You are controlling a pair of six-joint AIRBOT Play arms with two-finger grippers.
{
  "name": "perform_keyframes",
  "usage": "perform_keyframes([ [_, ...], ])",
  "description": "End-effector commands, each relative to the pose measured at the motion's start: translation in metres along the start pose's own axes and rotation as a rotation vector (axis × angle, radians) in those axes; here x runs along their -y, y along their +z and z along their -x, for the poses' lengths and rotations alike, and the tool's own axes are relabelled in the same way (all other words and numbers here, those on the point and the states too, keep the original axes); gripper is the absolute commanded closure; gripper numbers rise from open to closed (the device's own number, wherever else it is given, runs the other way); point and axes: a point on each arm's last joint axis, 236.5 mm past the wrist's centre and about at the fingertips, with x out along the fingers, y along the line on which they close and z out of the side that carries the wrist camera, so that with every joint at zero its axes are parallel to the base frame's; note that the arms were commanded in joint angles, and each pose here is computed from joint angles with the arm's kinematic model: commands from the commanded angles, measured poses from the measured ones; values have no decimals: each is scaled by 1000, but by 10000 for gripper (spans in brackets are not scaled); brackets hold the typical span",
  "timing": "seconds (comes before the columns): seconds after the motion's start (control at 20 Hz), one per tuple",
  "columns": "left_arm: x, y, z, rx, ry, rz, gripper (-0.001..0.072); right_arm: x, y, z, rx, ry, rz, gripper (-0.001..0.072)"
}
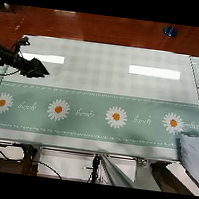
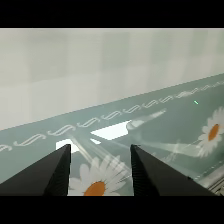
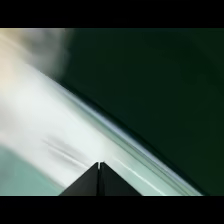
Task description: Fold the shirts.
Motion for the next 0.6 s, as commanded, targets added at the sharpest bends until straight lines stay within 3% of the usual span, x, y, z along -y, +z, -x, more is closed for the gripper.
perform_keyframes([
  [0.0,26,8,1,25,-48,-32,270,-264,81,58,237,649,85,679],
  [0.1,47,6,0,14,-51,-119,270,-384,-26,78,-100,843,361,679],
  [0.15,59,1,-4,-13,-54,-182,270,-411,-97,83,-332,834,468,679],
  [0.25,68,-16,-15,-94,7,-266,272,-396,-222,90,-702,701,797,678],
  [0.3,67,-27,-21,-145,73,-306,332,-367,-263,90,-845,582,975,678],
  [0.45,64,-46,-32,-247,302,-444,334,-322,-290,85,-936,308,1251,678],
  [0.55,71,-35,-41,-191,408,-484,334,-344,-289,79,-834,326,1207,677],
])
